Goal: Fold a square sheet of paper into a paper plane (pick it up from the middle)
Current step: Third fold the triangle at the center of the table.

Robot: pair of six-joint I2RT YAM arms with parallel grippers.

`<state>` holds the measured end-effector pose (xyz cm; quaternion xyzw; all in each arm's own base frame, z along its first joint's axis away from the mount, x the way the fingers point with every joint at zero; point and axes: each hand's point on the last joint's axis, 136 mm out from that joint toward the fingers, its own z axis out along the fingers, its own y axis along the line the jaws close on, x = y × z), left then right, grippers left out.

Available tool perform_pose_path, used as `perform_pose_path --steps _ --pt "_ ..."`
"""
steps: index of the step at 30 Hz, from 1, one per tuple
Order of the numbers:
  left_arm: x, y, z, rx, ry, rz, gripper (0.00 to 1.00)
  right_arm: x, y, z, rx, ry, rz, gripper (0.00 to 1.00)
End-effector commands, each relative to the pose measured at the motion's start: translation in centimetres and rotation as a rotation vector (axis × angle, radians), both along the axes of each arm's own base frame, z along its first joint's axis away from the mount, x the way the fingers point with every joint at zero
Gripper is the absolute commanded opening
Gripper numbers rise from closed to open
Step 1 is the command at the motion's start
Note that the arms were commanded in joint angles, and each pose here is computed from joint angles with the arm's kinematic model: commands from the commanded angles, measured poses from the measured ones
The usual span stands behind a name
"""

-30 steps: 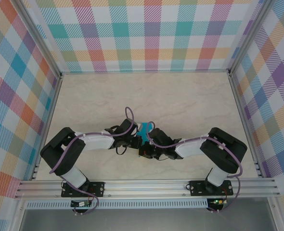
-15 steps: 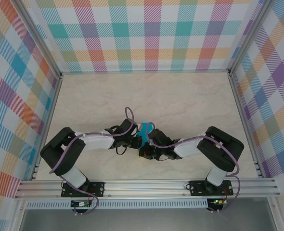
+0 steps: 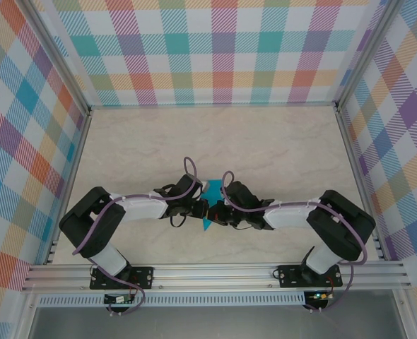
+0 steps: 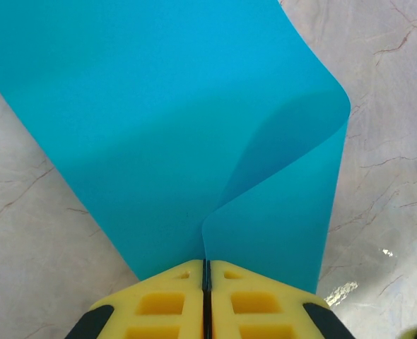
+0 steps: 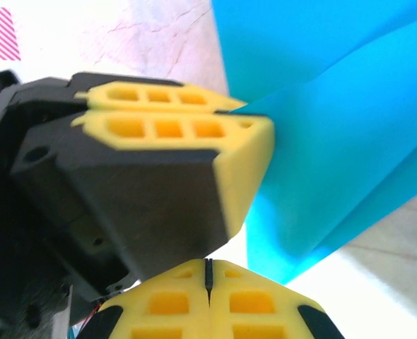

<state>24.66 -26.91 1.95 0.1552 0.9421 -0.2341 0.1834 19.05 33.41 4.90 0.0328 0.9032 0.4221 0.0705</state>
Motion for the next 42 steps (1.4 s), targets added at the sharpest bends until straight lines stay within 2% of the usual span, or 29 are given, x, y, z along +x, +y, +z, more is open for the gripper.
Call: perform_pose_path --steps 1,15,28,42 --pt "-1.6 1.4 -2.2 0.063 0.078 -0.014 0.09 0.1 0.4 -0.5 0.014 -0.001 0.024 0.00" --pt "-1.5 1.2 -2.3 0.061 0.082 -0.021 0.09 -0.1 -0.7 -4.2 -0.063 0.050 0.020 0.00" --pt "-1.6 1.3 -2.3 0.067 0.084 -0.022 0.09 2.1 -2.3 0.2 -0.016 -0.060 0.006 0.00" --pt "-1.6 1.2 -2.5 0.066 0.091 -0.026 0.09 3.1 -1.3 -0.9 0.005 -0.025 0.043 0.00"
